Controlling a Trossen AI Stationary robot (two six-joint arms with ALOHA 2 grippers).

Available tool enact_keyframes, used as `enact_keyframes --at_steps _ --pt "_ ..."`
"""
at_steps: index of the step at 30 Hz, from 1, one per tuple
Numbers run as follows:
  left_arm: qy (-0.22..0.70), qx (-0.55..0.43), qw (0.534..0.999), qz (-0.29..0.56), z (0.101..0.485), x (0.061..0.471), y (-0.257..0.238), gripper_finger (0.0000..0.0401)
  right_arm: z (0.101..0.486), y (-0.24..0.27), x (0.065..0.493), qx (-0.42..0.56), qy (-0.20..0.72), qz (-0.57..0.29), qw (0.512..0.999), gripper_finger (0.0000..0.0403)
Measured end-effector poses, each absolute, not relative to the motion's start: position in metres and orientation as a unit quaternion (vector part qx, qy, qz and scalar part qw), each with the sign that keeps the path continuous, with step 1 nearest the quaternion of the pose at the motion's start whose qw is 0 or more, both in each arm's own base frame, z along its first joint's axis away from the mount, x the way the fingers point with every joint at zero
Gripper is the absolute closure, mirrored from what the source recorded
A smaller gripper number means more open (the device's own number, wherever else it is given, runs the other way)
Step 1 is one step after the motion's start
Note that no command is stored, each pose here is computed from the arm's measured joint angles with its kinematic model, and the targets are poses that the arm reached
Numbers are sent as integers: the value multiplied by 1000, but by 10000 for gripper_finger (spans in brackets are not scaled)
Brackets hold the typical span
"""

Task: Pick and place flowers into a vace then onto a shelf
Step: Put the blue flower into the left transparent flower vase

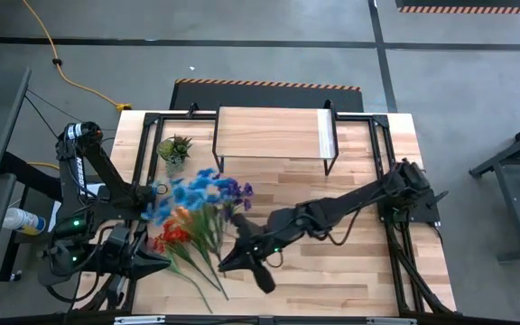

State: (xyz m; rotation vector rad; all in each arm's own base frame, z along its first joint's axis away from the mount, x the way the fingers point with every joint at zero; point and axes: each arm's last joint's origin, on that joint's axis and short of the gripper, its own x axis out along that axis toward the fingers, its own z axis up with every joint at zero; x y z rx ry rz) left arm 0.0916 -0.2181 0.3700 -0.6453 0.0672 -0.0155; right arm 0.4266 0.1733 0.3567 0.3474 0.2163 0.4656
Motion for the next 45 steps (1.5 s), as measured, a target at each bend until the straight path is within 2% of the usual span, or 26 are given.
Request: enact_keyframes --at_steps 14,17,24,29,35,45 --pt "11 -272 962 39 370 92 -215 342 357 176 447 165 103 216 957 403" --pt "7 -270 961 50 370 94 -213 323 358 174 448 166 96 214 958 403" --pt "6 -271 960 67 369 111 -207 249 358 174 448 167 92 210 959 403" --pt "18 -267 962 59 369 123 -202 218 359 174 448 167 89 197 962 403" --pt "20 -268 961 60 368 129 -199 203 358 169 450 178 88 181 963 403" --pt "5 -267 961 71 373 129 -199 201 354 169 456 214 75 181 957 403"
